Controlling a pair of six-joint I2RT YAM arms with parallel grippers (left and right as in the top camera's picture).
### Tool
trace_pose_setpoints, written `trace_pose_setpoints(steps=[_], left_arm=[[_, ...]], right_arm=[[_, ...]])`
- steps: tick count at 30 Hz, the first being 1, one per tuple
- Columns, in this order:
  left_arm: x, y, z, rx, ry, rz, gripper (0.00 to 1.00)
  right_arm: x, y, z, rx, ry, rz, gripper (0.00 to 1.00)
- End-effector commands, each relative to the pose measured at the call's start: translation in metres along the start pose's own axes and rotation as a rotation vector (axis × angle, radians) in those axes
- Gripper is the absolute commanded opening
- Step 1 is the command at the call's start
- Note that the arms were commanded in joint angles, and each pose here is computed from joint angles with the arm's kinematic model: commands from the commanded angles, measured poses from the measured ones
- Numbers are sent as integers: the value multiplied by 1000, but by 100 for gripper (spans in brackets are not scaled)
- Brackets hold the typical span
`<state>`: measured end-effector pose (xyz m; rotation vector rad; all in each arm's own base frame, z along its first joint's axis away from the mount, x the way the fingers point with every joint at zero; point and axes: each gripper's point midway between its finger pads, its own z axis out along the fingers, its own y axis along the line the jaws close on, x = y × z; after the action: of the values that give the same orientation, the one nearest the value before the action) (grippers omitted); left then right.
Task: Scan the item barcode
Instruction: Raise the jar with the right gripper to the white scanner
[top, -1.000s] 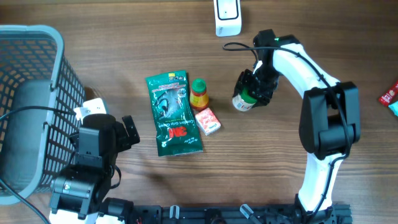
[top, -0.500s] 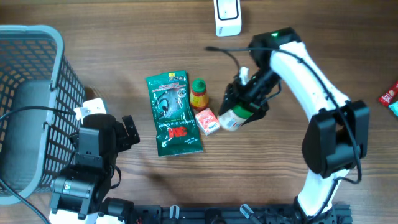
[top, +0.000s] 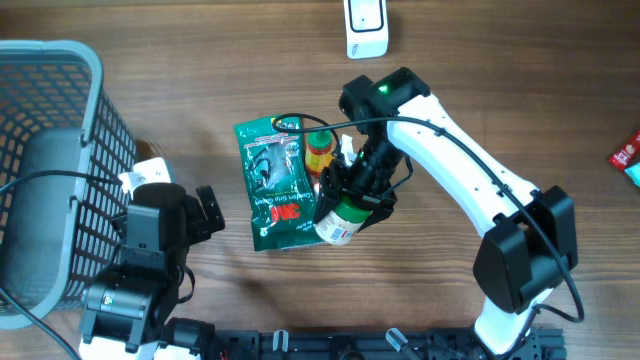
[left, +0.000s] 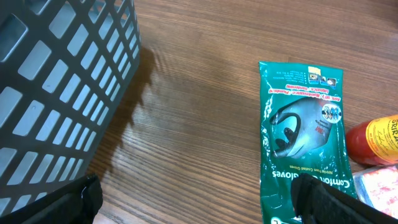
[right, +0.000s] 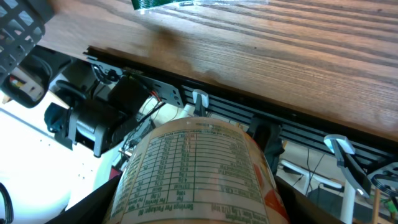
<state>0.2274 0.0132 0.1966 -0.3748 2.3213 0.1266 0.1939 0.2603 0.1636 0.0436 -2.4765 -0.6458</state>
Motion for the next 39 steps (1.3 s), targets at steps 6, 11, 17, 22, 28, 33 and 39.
trace_pose_setpoints(steps=[6,11,17,22,28,33,39], left_arm=[[0,0,-1,7,-3,-14,100],[0,0,-1,7,-3,-14,100],[0,0,-1,7,-3,-14,100],[0,0,-1,7,-3,-14,100],[0,0,-1,7,-3,-14,100],[0,0,-1,7,-3,-14,100],[0,0,-1,7,-3,-14,100]], right_arm=[[1,-15,-31,27,-125,-37,57],[-70,-77,-91,288,-561,127,57],[-136,-60,-145,275,-926,66,56],[-165,-59,-194,372,-1179,29,46],[-217,-32,-249,409,-1485,-88,45],[-271,-17,-261,453,-1614,-244,47],[-333,-22,-281,414,-1843,-298,48]])
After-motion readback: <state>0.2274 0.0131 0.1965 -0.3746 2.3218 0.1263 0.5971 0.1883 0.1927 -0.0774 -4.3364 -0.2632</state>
